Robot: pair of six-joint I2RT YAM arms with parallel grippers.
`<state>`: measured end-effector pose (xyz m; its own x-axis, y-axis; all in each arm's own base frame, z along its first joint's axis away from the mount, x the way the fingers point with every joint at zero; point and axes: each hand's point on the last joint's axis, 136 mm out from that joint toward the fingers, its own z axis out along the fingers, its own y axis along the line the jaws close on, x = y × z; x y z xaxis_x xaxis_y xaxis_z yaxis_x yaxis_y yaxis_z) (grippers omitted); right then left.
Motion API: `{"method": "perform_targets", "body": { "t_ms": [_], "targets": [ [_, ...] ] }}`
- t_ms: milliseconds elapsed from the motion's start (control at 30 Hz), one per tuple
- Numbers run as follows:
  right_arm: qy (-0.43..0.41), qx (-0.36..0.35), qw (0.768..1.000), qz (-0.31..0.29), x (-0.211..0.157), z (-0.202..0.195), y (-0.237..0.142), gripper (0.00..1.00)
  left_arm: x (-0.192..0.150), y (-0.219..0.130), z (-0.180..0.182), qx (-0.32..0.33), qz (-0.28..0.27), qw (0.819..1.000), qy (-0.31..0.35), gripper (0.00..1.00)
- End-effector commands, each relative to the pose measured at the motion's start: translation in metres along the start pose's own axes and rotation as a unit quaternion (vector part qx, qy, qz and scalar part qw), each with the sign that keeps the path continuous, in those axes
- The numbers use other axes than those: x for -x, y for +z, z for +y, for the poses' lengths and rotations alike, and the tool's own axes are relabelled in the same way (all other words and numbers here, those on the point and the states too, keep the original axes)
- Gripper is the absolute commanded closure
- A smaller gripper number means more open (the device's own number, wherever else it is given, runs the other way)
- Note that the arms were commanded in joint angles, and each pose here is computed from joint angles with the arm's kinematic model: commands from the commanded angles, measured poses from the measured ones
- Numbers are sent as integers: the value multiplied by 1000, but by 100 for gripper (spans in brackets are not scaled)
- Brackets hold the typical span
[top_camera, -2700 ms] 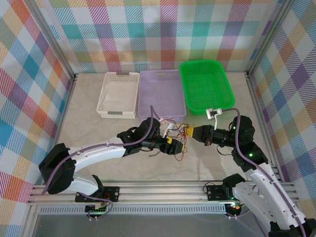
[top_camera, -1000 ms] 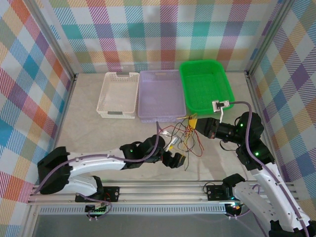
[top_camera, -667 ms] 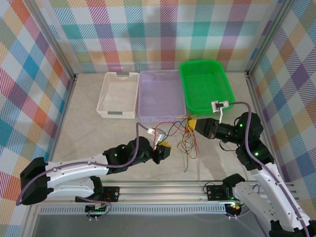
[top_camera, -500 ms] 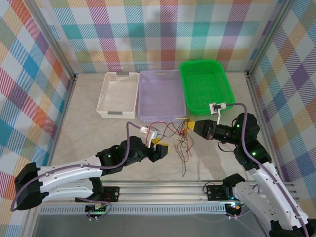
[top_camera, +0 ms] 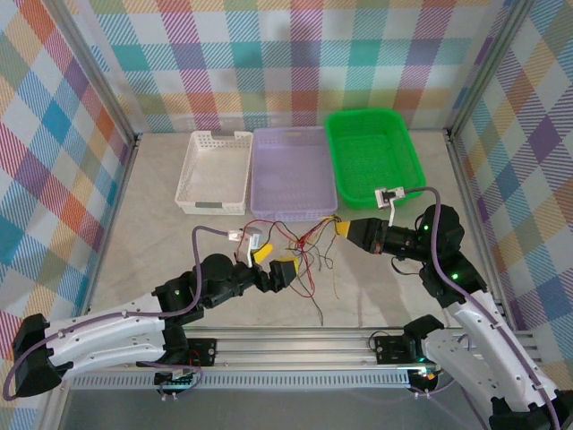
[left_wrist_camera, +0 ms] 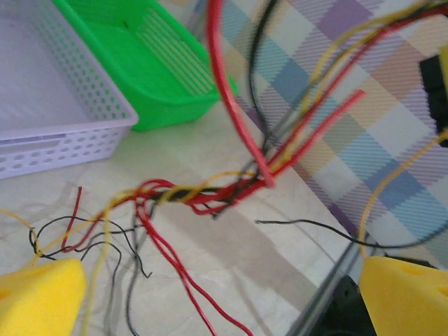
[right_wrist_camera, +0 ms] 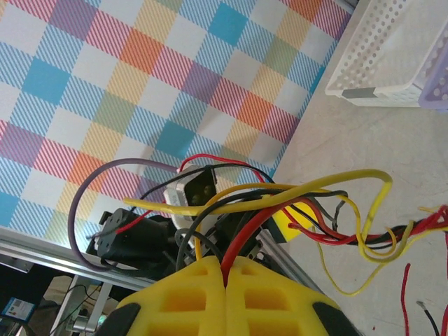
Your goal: Untangle the cables
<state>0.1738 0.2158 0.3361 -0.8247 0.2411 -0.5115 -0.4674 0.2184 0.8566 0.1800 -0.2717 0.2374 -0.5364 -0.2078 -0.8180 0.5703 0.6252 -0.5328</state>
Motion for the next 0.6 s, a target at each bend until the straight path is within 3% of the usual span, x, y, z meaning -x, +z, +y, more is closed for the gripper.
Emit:
{"method": "perform_targets", "body": {
  "t_ms": [0, 300, 567],
  "targets": [
    [-25, 23, 999, 2, -1, 8, 2, 100, 20, -7, 21, 49, -49, 997, -31, 0],
    [-15, 24, 1000, 12, -15, -4, 4, 100, 50, -11, 60, 102, -84, 986, -99, 0],
    [-21, 34, 999, 21, -17, -2, 7, 100, 40, 7, 29, 2, -51, 989, -137, 0]
  ]
}}
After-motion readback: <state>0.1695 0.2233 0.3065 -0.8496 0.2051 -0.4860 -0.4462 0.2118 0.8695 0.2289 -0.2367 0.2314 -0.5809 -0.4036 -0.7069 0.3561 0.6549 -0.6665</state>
